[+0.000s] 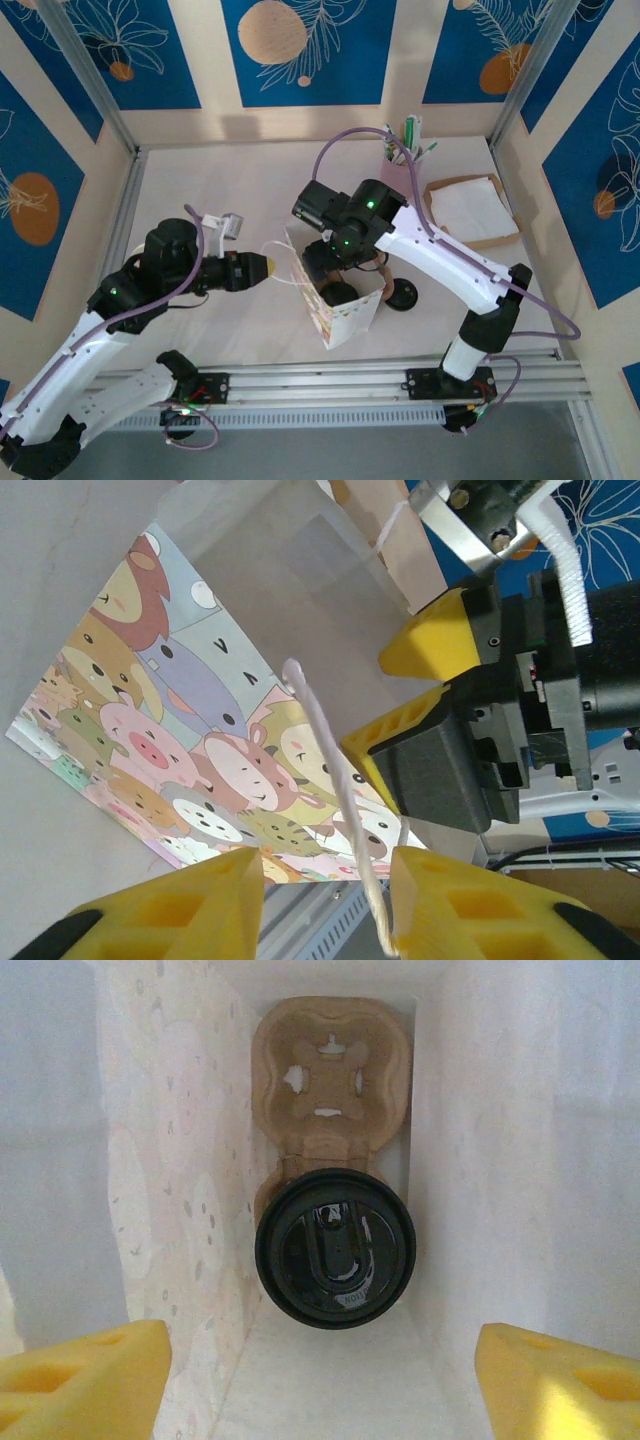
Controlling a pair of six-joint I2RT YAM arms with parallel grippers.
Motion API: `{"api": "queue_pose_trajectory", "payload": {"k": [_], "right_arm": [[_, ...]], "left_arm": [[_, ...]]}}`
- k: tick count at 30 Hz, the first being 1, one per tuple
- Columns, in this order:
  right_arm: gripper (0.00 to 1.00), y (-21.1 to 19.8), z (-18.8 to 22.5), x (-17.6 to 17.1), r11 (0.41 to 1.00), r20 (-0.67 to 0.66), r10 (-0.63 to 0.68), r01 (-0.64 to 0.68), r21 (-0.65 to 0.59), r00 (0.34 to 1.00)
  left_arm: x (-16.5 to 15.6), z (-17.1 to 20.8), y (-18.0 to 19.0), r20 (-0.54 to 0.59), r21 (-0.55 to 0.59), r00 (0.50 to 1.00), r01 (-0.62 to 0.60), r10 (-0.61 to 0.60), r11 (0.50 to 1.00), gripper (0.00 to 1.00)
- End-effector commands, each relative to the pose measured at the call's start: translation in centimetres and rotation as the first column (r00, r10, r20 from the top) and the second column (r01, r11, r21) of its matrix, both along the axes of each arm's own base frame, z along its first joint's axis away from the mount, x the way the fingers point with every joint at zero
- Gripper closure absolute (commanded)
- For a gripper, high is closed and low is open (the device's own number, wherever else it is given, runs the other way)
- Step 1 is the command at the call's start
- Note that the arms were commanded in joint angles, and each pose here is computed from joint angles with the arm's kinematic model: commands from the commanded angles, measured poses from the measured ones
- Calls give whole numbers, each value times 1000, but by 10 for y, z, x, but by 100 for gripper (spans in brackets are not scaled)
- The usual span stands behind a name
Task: Pack the takeout coffee
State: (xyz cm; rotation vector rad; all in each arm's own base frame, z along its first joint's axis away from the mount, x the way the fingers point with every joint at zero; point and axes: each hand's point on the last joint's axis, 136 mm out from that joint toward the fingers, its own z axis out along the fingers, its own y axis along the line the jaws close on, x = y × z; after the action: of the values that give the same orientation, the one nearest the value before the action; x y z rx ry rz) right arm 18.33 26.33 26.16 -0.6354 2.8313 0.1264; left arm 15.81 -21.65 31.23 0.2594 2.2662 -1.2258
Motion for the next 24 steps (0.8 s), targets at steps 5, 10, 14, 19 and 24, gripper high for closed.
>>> {"api": "queue_pose_trajectory", "payload": {"k": [5,10,14,19,24], "right_arm": [[27,-11,20,-7,1000,43,-13,13,-2,999],[31,-12,30,-10,1000,71,-8,7,15,997],[32,-13,38,-11,999,99,-1,-3,38,995],[36,-10,51,-12,995,144,17,-30,91,989],[41,-9,70,-16,983,211,31,-68,171,977]], "left_arm": [[-5,9,6,41,0,999,-5,5,1000,45],[-5,21,7,68,-16,998,-10,11,1000,28],[-4,32,9,94,-28,995,-18,20,999,10],[-4,49,15,145,-36,988,-37,42,999,0],[-3,72,29,220,-33,971,-89,94,995,0]]}}
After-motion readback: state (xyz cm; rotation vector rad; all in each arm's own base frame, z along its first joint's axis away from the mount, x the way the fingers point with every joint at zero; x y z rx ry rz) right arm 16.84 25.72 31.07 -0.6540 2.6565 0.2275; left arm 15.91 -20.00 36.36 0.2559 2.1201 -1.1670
